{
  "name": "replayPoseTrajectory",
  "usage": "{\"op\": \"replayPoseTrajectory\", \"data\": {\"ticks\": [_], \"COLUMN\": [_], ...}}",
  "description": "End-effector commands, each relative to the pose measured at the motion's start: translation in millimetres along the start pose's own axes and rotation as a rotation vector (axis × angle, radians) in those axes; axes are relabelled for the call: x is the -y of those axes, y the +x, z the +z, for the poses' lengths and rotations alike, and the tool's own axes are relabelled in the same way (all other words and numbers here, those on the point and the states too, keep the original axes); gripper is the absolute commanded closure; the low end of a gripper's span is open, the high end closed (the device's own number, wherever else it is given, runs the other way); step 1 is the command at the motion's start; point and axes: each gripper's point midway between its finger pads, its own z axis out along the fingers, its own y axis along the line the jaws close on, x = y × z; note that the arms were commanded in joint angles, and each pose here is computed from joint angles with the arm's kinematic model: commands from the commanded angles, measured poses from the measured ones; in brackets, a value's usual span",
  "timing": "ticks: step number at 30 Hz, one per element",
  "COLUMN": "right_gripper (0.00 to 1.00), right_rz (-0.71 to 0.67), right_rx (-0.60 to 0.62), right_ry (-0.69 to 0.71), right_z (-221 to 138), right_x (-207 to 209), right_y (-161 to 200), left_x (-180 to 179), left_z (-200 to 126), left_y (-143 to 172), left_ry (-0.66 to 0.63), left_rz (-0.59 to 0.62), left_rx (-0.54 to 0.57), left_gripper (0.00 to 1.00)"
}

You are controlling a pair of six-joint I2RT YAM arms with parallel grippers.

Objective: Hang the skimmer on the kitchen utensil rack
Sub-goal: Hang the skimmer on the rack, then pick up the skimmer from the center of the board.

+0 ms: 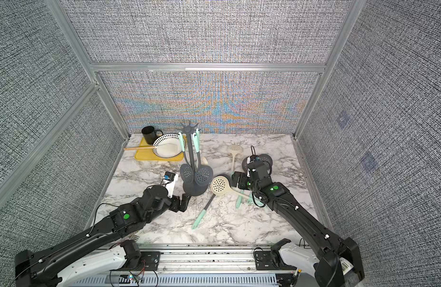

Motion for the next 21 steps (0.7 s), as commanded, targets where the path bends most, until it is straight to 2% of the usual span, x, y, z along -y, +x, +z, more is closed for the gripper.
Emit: {"op": "replayPoseTrajectory", "data": {"ticks": [1,3,5,7,12,15,17,21], "right_gripper": [0.02,0.14,0.21,0.23,0.3,0.39,0.4,0.39], "right_rz": [0.078,0.134,0.166,0.173,0.111,0.045,0.004,0.042], "right_rx": [-0.015,-0.033,-0.083,-0.153,-0.359,-0.411,-0.443,-0.462], "right_ry": [0.094,0.179,0.26,0.302,0.228,0.136,0.105,0.225], "right_z": [9.0,14.6,21.5,28.5,47.2,49.0,50.3,49.4], "right_x": [27.9,53.6,77.0,90.7,83.7,70.5,65.9,82.9], "right_y": [4.4,6.5,16.7,29.4,70.2,78.0,81.7,81.4], "left_x": [14.4,36.7,56.6,73.0,100.5,101.3,99.9,96.1], "left_z": [8.8,18.3,25.7,32.4,40.2,42.2,42.1,39.5], "left_y": [-4.8,-2.6,-3.2,-3.4,-3.8,-1.3,-0.7,-2.2], "left_ry": [-0.021,0.024,0.053,0.089,0.209,0.21,0.202,0.189], "left_rz": [0.002,0.056,0.101,0.115,0.087,0.088,0.09,0.089], "left_rx": [0.046,0.032,0.026,0.018,0.03,0.021,0.016,0.021], "left_gripper": [0.01,0.02,0.03,0.03,0.07,0.08,0.09,0.09]}}
